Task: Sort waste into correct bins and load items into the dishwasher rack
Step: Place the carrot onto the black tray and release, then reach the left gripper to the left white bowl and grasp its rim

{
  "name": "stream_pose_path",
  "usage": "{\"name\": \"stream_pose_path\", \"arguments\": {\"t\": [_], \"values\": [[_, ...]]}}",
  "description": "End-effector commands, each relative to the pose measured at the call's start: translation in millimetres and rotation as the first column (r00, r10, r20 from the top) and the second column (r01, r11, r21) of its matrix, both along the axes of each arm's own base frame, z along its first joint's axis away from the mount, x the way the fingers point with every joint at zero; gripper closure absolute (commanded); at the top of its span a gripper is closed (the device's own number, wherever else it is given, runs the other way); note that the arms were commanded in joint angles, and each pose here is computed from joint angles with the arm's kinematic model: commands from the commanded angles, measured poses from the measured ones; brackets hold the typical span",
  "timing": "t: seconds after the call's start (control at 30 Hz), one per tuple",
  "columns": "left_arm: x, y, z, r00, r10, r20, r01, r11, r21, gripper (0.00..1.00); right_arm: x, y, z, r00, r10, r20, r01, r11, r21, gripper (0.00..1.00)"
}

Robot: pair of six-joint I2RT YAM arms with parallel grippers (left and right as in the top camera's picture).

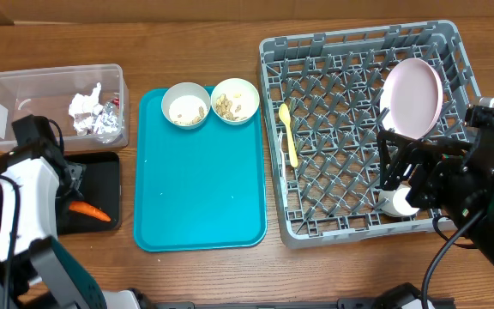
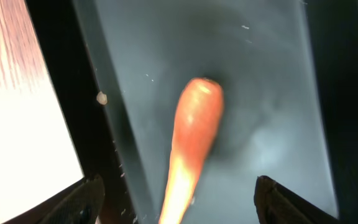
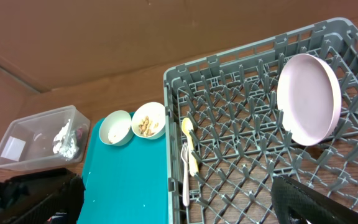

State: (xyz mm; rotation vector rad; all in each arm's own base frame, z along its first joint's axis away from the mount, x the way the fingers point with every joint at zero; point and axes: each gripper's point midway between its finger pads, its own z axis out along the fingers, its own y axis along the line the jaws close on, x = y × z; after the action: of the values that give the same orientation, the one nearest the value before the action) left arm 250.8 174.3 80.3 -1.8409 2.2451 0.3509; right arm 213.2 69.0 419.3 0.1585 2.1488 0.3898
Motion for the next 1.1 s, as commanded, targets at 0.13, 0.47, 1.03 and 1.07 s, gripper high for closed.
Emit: {"name": "stream_pose_path", "arguments": {"t": [0.13, 0.47, 1.03, 1.07], "values": [[32.3, -58.7, 44.8, 0.840, -0.510, 0.188, 0.541, 0.814, -0.209, 0.35, -1.5, -3.5, 5.1, 1.000, -0.014, 0.020, 0.014, 1.000, 0.003, 0.00], [17.6, -127.7, 72.7, 0.478, -0.787, 0.390, 0.873, 0.378, -0.308, 0.57, -1.5, -3.5, 5.1, 1.000, -0.013, 0.020, 0.013, 1.000, 0.002, 0.00], [19.5, -157.8, 84.5, 0.325, -0.883, 0.338, 0.929, 0.232, -0.288, 0.96, -1.5, -3.5, 5.1, 1.000, -0.014, 0.020, 0.014, 1.000, 0.003, 0.00], [20.9, -153.9, 88.4, 0.335, -0.887, 0.317, 0.927, 0.249, -0.281, 0.96, -1.5, -3.5, 5.1, 1.000, -0.013, 0.020, 0.013, 1.000, 0.002, 0.00]]}}
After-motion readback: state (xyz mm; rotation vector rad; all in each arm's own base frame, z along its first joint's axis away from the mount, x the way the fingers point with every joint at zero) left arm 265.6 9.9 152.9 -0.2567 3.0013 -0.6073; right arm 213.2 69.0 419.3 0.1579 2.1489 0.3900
